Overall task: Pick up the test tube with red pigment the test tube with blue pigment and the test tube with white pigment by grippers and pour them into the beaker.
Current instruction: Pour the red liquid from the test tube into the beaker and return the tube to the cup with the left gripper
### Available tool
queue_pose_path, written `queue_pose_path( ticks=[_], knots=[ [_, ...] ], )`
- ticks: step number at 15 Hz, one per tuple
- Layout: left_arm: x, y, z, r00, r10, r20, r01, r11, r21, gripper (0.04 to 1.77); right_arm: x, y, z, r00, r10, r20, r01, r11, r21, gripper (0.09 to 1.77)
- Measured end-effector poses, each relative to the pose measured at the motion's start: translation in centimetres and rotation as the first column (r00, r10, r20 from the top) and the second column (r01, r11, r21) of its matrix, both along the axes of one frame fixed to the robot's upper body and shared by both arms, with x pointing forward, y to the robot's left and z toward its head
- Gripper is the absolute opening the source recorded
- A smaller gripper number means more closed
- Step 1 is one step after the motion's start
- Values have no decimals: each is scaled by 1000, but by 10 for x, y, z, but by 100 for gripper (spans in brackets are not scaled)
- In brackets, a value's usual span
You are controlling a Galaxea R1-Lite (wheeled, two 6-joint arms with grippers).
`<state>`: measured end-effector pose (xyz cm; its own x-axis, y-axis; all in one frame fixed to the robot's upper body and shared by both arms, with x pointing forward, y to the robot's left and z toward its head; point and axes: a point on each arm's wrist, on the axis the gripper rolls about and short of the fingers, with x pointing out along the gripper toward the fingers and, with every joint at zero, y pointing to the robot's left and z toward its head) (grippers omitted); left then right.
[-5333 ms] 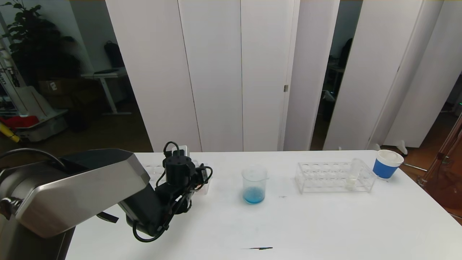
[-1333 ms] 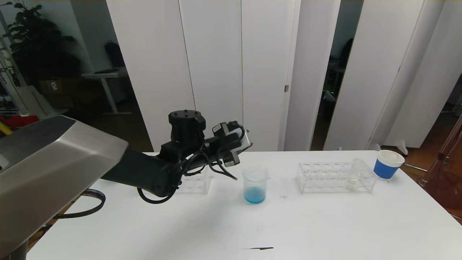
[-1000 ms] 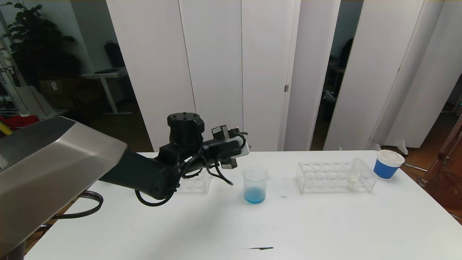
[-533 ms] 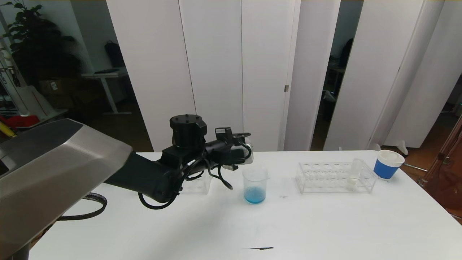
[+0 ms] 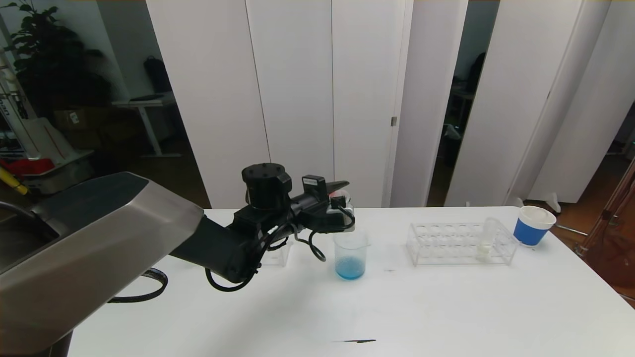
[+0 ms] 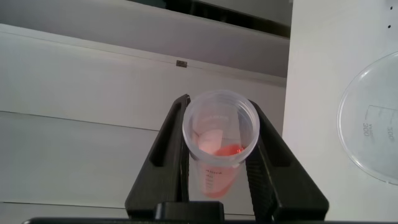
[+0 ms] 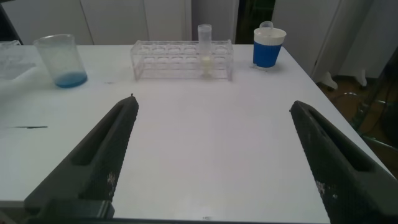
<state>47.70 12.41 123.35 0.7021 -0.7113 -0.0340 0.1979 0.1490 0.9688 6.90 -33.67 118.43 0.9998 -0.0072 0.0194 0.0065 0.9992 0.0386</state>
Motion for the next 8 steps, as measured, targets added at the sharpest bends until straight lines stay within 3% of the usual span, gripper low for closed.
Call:
queue_pose_path(
  ticks=[8],
  knots=[
    [9, -5, -15, 991, -1, 135, -3, 1000, 27, 60, 0, 0, 0, 1000, 0, 0, 0, 1000, 0, 175]
  ],
)
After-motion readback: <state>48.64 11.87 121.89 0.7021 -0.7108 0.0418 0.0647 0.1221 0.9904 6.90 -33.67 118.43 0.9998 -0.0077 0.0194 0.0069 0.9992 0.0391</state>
